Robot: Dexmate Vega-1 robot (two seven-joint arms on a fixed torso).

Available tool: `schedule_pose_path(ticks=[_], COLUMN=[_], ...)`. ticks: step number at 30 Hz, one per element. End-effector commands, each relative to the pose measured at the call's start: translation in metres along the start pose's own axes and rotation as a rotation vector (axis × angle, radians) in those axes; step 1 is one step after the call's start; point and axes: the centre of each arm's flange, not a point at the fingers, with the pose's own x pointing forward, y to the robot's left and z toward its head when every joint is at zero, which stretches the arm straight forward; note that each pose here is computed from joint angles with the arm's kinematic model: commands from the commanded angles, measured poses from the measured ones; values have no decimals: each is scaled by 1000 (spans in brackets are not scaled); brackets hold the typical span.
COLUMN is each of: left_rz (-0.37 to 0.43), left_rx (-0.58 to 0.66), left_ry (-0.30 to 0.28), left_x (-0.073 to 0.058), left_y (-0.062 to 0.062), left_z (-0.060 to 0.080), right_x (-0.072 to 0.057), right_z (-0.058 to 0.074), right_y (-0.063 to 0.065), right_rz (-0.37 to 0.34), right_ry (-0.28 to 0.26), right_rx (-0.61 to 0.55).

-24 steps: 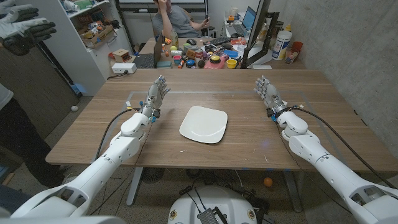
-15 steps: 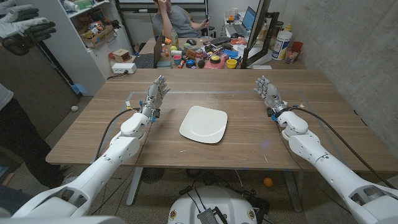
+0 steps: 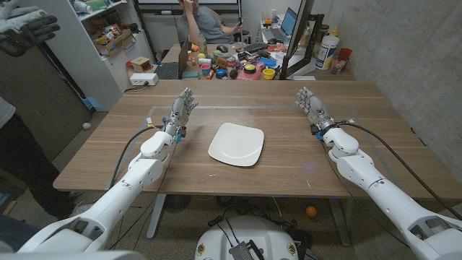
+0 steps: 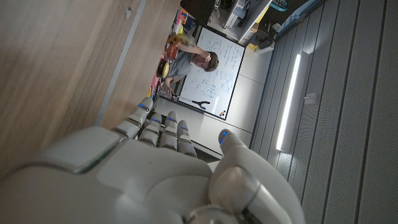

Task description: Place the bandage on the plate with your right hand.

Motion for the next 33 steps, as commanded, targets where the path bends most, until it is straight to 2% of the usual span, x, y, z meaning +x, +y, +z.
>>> schedule_pose_path(ticks=[1,7,17,33], left_rz=[-3,-7,-12,-17], left_rx=[-5,-8,-8,-4], left_ry=[2,-2,-9,-5], left_x=[-1,-1,0,5], left_y=[1,1,-1,-2], left_z=[-3,-3,-1,-1], right_x=[0,1,-2,0], right_z=[31,48,80,124], right_y=[-1,-4,-13,-24], right_rz=[-6,-25,-142,-213], right_ry=[-49,-62,-59,-98], right_rx=[-237,-350,-611,-918])
